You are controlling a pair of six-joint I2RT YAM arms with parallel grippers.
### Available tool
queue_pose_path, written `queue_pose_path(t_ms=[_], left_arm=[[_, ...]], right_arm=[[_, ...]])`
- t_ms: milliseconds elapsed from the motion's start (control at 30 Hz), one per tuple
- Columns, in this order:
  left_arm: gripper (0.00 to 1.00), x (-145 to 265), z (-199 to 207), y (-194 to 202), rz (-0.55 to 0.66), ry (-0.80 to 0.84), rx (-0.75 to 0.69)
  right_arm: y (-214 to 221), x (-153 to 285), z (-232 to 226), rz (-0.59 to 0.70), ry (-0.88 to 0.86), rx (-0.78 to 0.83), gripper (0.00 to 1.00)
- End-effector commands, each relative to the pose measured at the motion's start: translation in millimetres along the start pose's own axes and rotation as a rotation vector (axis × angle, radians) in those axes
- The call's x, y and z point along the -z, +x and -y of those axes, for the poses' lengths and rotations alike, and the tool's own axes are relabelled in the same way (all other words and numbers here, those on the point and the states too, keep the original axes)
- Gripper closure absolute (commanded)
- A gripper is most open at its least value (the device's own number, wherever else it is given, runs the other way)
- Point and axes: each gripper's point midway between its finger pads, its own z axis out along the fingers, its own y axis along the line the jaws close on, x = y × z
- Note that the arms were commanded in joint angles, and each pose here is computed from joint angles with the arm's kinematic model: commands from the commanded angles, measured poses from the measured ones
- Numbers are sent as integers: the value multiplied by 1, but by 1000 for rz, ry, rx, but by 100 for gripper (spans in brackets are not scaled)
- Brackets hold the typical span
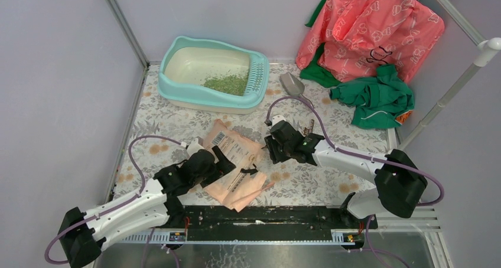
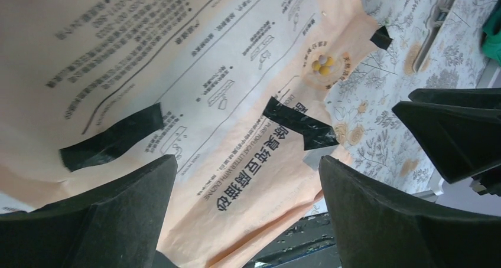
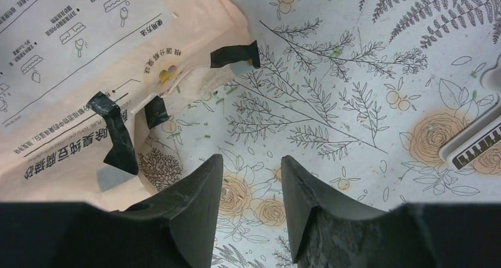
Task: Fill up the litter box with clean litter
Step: Close the cat litter bag at the center of the board.
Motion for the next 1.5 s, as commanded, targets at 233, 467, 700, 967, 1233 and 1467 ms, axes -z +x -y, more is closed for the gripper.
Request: queue_pose_path(t_ms=[233, 467, 700, 967, 1233, 1467], left_arm=[[1, 12, -61, -11, 115, -161, 66], [1, -2, -73, 4, 61, -201, 52], [1, -10, -66, 12, 3, -230, -11], [1, -27, -52, 19, -31, -193, -26], [1, -42, -29, 22, -59, -164, -58], [1, -15, -20, 10, -22, -106, -52]], right_arm=[[-13, 18, -21, 37, -83, -10, 54], [-3, 30, -25, 28, -102, 3, 54], [29, 33, -13, -54, -60, -22, 55], [56, 40, 4, -62, 1, -92, 55], [66, 35, -7, -95, -69, -96, 56], [67, 20, -19, -88, -117, -134, 56]])
